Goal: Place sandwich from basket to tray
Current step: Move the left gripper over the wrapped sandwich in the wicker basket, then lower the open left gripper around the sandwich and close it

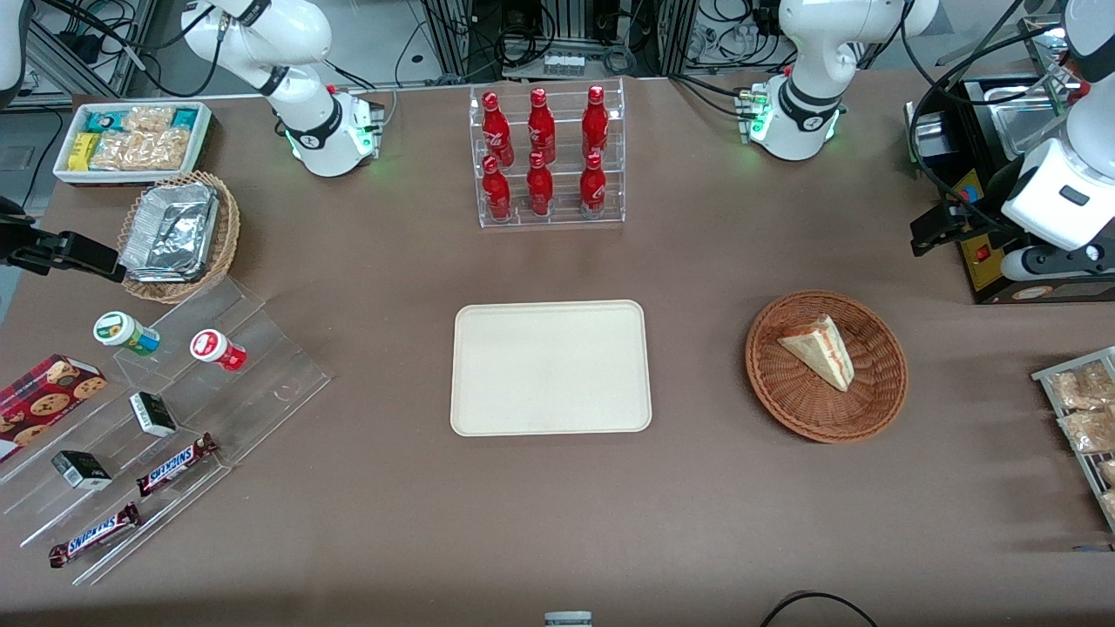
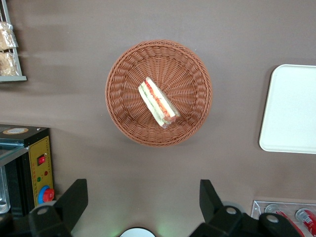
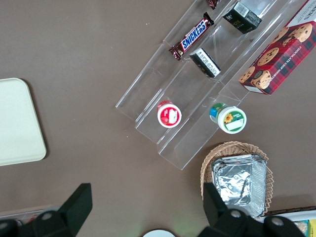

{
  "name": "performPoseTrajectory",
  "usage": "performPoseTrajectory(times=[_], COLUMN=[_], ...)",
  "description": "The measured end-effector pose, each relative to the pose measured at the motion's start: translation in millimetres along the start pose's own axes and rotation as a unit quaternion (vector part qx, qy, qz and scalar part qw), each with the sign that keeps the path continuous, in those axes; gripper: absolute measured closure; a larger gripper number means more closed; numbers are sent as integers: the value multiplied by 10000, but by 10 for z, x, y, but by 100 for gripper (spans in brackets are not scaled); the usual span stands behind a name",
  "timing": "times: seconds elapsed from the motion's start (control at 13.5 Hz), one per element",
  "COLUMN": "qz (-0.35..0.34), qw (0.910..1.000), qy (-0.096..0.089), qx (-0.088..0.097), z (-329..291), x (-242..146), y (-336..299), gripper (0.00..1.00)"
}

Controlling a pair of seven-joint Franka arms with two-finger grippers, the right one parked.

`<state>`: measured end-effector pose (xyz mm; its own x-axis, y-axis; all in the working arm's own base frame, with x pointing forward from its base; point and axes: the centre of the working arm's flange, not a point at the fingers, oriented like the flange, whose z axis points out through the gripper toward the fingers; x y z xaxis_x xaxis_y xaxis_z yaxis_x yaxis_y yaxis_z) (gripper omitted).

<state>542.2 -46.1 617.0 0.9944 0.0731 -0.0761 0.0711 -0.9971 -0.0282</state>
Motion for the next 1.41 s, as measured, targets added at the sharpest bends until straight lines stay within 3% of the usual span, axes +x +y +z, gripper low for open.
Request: performPoseTrajectory(times=[0.3,0.67,1.11,1.41], qz=[-2,-80,-1243,-1880], qw=[10000,9997,9922,9822], qy=[49,-222,-1,-32], qx=[10,65,30,36], z=[-56,513,1466,1950], x=[-1,106,225,214], y=[-6,18,150,167], gripper=[0,0,0,0])
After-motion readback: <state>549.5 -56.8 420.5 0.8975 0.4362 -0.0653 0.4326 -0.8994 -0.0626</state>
